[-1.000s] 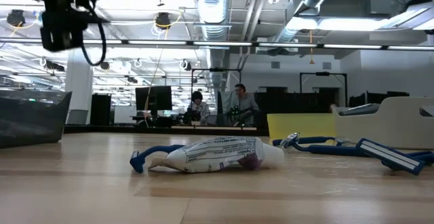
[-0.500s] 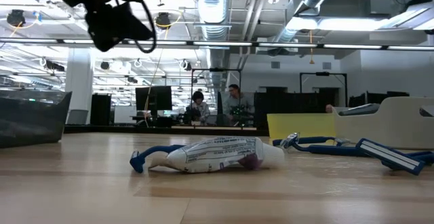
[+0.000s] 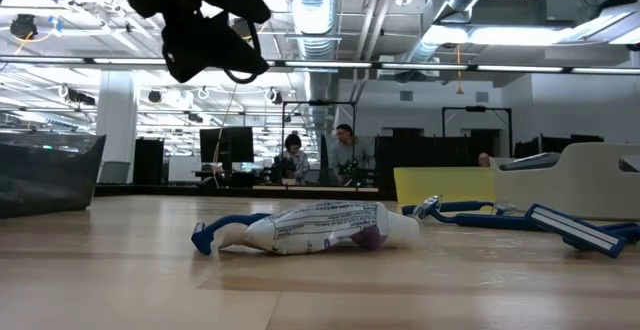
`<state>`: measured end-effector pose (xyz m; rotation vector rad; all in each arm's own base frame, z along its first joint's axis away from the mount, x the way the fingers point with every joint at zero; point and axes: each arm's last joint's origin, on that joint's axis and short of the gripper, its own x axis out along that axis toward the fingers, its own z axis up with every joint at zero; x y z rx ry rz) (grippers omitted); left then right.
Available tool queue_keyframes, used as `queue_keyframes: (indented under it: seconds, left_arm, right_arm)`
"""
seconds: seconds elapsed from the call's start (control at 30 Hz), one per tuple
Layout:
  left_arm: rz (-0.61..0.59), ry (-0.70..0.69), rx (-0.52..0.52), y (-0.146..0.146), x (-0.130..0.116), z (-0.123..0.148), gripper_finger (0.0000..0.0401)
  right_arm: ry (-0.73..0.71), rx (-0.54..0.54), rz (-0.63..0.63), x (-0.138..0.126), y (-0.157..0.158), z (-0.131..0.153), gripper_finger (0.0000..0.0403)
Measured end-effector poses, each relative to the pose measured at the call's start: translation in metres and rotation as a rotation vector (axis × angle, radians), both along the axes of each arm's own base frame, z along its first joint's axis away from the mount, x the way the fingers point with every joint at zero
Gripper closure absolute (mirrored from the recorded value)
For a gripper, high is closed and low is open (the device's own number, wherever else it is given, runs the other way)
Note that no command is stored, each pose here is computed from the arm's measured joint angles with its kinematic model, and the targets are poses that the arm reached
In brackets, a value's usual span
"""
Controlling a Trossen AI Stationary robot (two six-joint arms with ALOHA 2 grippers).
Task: Pick & Place Travel size toiletries
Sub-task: Put the white toothpaste into the black bin
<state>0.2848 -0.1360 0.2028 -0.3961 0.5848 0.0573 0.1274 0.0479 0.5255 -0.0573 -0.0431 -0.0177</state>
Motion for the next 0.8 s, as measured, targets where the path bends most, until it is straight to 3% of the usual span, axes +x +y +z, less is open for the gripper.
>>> queue_keyframes:
  seconds: [0.2,0.33,0.53,0.67,0.8]
  left_arm:
    - [0.050,-0.017,0.032,0.002,0.001,0.001,0.0174]
    - [0.045,0.000,0.045,0.001,0.001,-0.004,0.0174]
    - [-0.011,0.023,0.100,-0.014,0.014,-0.015,0.0174]
    - [-0.095,0.026,0.208,-0.032,0.031,-0.022,0.0174]
    - [-0.096,0.007,0.295,-0.041,0.051,-0.024,0.0174]
  right_arm:
    - [0.008,0.075,0.030,-0.054,-0.024,-0.002,0.0148]
    - [0.033,0.117,0.045,-0.076,-0.035,-0.008,0.0148]
    - [0.036,0.126,0.045,-0.088,-0.041,-0.010,0.0148]
    - [0.044,0.125,0.045,-0.089,-0.042,-0.013,0.0148]
    - [0.070,0.123,0.043,-0.087,-0.041,-0.021,0.0148]
